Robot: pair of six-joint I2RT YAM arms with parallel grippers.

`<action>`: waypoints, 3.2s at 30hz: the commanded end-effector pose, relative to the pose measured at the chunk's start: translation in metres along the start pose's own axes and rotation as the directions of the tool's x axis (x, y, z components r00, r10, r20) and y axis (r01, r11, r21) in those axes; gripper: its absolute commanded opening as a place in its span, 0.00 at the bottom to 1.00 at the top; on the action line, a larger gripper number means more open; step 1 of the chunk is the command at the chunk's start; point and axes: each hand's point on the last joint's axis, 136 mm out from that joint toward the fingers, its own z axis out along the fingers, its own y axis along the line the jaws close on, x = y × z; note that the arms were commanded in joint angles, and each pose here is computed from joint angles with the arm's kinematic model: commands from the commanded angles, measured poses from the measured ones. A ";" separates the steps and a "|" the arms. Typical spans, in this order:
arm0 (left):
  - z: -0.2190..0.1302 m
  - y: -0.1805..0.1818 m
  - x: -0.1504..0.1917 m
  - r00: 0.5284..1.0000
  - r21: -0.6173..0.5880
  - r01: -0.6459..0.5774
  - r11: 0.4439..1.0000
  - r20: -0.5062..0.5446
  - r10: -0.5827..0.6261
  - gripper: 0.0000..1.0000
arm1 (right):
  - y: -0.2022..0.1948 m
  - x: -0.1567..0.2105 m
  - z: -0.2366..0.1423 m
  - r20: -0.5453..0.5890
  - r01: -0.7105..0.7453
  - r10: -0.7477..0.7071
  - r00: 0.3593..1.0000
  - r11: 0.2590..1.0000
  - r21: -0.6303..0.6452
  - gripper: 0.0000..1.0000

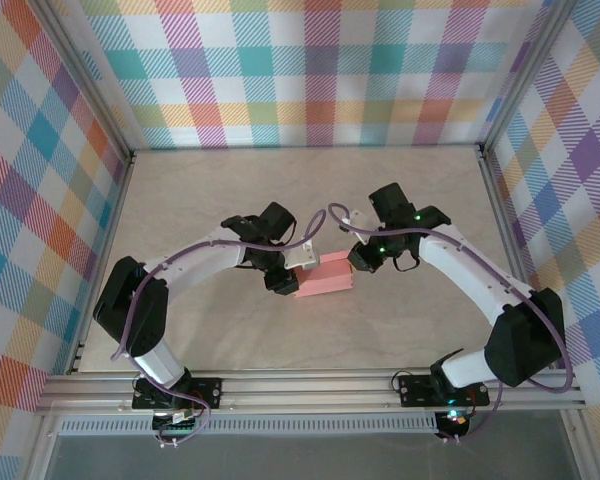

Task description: Fold the paper box

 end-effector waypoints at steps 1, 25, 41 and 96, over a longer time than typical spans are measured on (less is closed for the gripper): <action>0.010 -0.011 0.020 0.996 0.072 0.029 0.997 -0.081 -0.023 0.41 | 0.003 -0.008 -0.006 0.013 0.025 -0.025 1.000 1.000 -0.008 0.12; 0.010 -0.012 0.016 0.998 0.079 0.033 0.996 -0.059 -0.028 0.41 | -0.014 -0.010 -0.017 -0.035 -0.243 0.247 0.968 0.965 0.099 0.00; 0.012 -0.015 0.016 0.999 0.097 0.017 0.995 -0.051 -0.012 0.41 | -0.008 -0.005 -0.001 -0.087 -0.131 0.137 0.987 0.989 0.070 0.31; 0.009 -0.014 0.011 0.999 0.088 0.023 0.996 -0.041 -0.019 0.41 | -0.012 0.005 -0.005 -0.090 -0.194 0.211 0.973 0.966 0.168 0.00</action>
